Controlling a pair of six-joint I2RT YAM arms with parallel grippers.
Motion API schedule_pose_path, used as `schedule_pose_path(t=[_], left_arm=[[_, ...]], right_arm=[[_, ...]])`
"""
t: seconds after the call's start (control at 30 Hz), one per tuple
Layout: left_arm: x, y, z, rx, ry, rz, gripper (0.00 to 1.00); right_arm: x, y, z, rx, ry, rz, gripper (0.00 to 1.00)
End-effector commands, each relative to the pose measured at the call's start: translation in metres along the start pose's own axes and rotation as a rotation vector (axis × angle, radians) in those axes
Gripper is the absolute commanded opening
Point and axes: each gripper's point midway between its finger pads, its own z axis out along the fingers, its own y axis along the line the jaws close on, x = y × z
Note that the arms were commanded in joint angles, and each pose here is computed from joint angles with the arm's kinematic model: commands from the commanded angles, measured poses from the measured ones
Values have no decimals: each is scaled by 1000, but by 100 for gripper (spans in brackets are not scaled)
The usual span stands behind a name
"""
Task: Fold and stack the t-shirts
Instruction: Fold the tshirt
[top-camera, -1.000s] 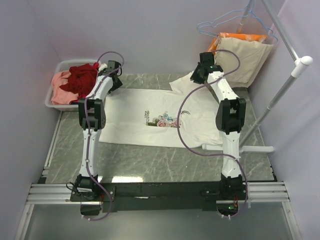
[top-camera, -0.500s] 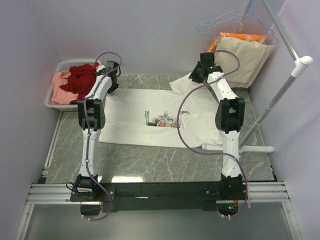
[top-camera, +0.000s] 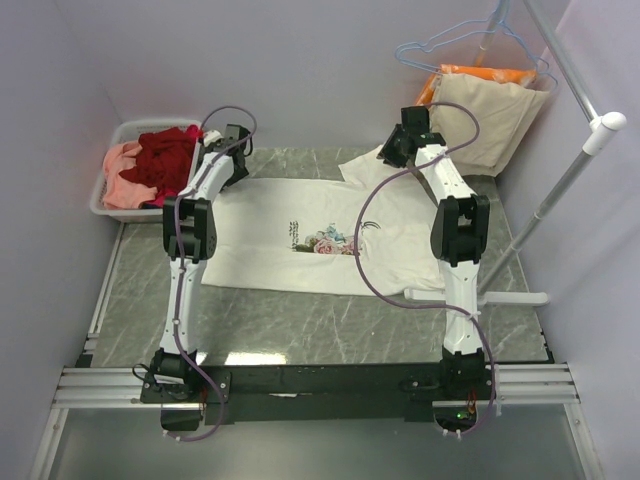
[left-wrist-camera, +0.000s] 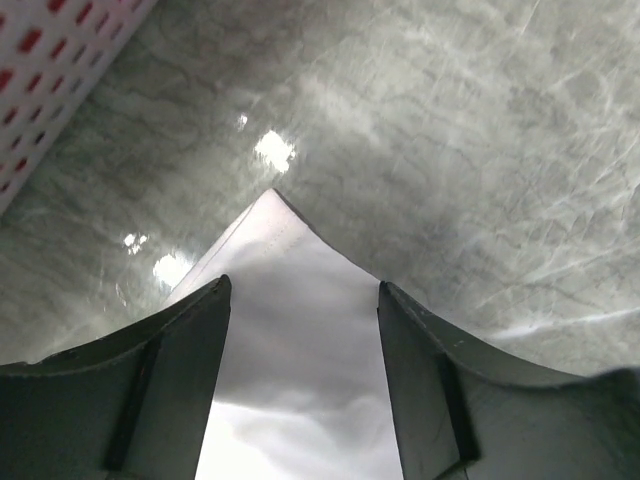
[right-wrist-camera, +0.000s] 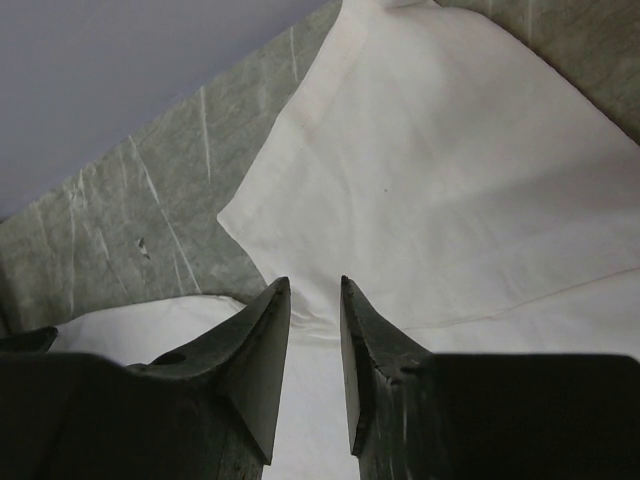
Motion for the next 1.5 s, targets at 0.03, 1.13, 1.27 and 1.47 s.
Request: schedule_pose_path(t=[0.03, 1.13, 1.27, 1.47], left_arm=[[76, 36, -1, -133, 208, 131, 68], [-79, -17, -94, 134, -210, 4, 80], [-73, -7, -111, 115, -195, 56, 80], [-13, 19, -136, 111, -24, 182, 80]], right_arm=[[-17, 10, -11, -37, -43, 11, 34], [-27, -29, -82, 214, -57, -138, 36], [6, -60, -98, 333, 56, -156, 36], [64, -115, -136, 557, 253, -208, 35]])
